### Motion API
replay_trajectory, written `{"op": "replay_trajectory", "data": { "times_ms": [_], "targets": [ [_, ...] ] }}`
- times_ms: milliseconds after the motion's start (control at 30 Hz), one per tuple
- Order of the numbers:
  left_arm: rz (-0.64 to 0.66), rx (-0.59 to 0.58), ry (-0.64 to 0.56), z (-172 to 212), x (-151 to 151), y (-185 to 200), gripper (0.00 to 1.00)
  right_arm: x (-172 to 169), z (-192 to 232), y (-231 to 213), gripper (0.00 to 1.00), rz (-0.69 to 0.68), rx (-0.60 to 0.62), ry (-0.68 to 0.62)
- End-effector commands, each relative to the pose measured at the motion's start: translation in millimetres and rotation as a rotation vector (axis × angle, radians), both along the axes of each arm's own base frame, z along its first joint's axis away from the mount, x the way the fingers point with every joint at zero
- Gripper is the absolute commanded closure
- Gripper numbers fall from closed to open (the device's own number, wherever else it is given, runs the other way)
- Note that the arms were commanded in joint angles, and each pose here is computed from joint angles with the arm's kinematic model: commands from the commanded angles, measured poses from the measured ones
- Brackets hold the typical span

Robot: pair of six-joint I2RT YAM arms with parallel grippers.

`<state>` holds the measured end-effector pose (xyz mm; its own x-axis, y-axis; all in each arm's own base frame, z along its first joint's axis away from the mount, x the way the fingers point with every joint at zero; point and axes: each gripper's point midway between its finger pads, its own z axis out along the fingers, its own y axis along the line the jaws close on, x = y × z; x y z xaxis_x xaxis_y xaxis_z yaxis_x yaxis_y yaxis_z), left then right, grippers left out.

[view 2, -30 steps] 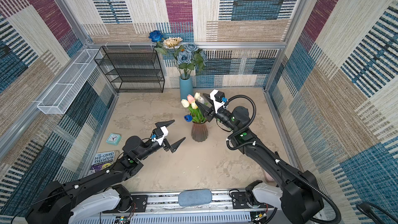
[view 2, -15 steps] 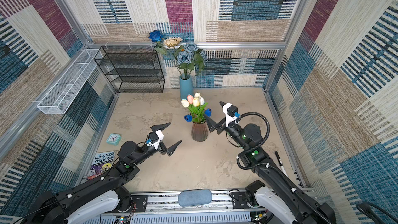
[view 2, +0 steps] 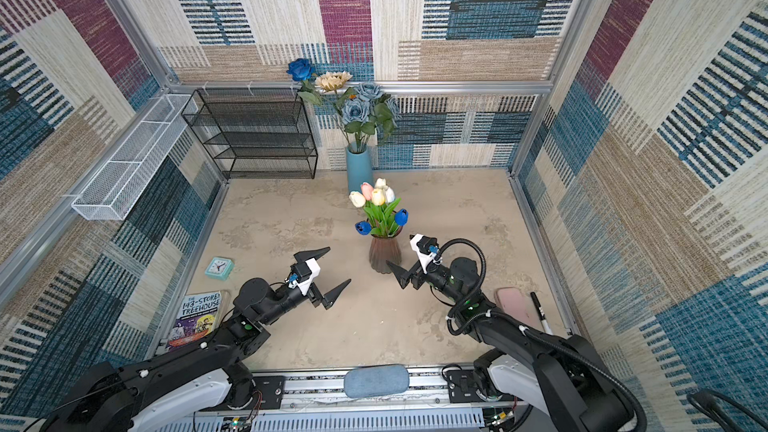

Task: Arrange the flowers into the vase
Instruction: 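Grasp the pink vase with the right gripper and slide it toward the teal vase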

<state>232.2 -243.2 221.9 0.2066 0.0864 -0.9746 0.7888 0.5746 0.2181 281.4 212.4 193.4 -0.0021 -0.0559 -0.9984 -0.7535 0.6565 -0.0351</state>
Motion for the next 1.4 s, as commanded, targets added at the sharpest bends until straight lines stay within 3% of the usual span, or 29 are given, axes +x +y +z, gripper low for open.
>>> {"op": "replay_trajectory", "data": {
  "times_ms": [0,433,567,1000,1167,1367],
  "targets": [
    [-0.006,-0.046,-0.038,15,1,-2,0.01,3,19,10,0.00,0.051,0.010,-0.122],
    [-0.033,-0.037,-0.041,16,7,-12,0.01,56,9,25,0.00,-0.017,0.028,-0.140],
    [-0.028,-0.037,-0.045,16,9,-13,0.01,64,7,31,0.04,-0.007,0.038,-0.150],
    [-0.013,-0.024,-0.053,16,13,-13,0.01,76,3,42,0.42,0.028,0.032,-0.173],
    [-0.003,-0.018,-0.049,13,15,-12,0.01,81,7,40,0.52,0.006,0.035,-0.187],
    [0.007,-0.020,-0.057,15,17,-12,0.01,104,30,17,0.66,-0.027,0.094,-0.201]
  ]
}}
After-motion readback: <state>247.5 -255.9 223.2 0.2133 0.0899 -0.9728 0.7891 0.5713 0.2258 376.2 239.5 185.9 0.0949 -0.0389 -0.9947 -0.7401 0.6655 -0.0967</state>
